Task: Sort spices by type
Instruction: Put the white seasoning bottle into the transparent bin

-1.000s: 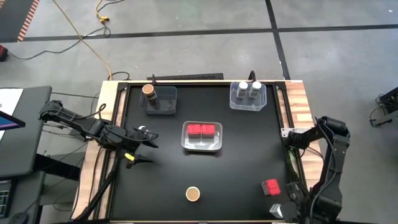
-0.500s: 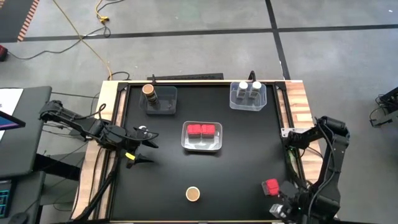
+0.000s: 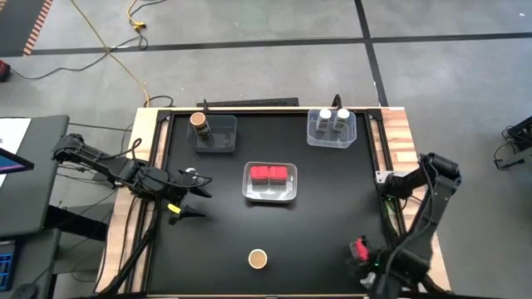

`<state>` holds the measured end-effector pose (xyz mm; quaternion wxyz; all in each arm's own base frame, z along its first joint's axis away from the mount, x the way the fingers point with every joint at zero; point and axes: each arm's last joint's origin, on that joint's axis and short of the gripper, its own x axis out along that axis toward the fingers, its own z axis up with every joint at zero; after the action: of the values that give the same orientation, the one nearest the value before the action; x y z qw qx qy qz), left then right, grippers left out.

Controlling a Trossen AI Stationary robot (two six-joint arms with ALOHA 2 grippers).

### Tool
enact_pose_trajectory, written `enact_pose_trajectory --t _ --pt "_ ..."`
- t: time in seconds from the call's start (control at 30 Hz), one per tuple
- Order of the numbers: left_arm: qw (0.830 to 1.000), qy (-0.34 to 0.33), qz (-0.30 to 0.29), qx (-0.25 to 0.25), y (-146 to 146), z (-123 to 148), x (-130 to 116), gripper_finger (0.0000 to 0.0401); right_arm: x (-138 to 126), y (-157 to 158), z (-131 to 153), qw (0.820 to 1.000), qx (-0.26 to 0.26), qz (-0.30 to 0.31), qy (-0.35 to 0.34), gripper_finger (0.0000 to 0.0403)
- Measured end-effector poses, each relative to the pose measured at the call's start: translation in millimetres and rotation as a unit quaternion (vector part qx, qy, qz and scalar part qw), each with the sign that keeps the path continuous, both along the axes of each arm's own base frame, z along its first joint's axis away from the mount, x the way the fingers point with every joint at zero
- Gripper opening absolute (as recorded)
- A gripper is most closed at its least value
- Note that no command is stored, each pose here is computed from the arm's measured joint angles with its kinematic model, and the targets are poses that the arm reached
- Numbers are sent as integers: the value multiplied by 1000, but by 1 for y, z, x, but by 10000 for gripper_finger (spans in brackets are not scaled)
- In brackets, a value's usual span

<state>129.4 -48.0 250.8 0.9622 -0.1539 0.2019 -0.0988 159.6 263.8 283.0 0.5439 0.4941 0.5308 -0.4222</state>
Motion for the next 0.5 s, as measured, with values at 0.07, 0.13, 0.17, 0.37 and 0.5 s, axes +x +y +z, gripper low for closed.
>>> enact_pose_trajectory --t 0.07,0.13,0.17,0.37,0.5 --pt "1000 0 0 0 0 0 0 318 12 -3 0 999 17 -33 -10 301" --pt "1000 0 0 0 0 0 0 318 23 -7 1 998 29 -60 -18 301" --pt "1000 0 0 0 0 0 0 318 28 -10 1 997 33 -70 -21 301" --pt "1000 0 0 0 0 0 0 318 47 -24 1 985 44 -165 -21 301" --pt "1000 3 0 1 0 -1 0 318 47 -26 0 960 46 -277 -5 301"
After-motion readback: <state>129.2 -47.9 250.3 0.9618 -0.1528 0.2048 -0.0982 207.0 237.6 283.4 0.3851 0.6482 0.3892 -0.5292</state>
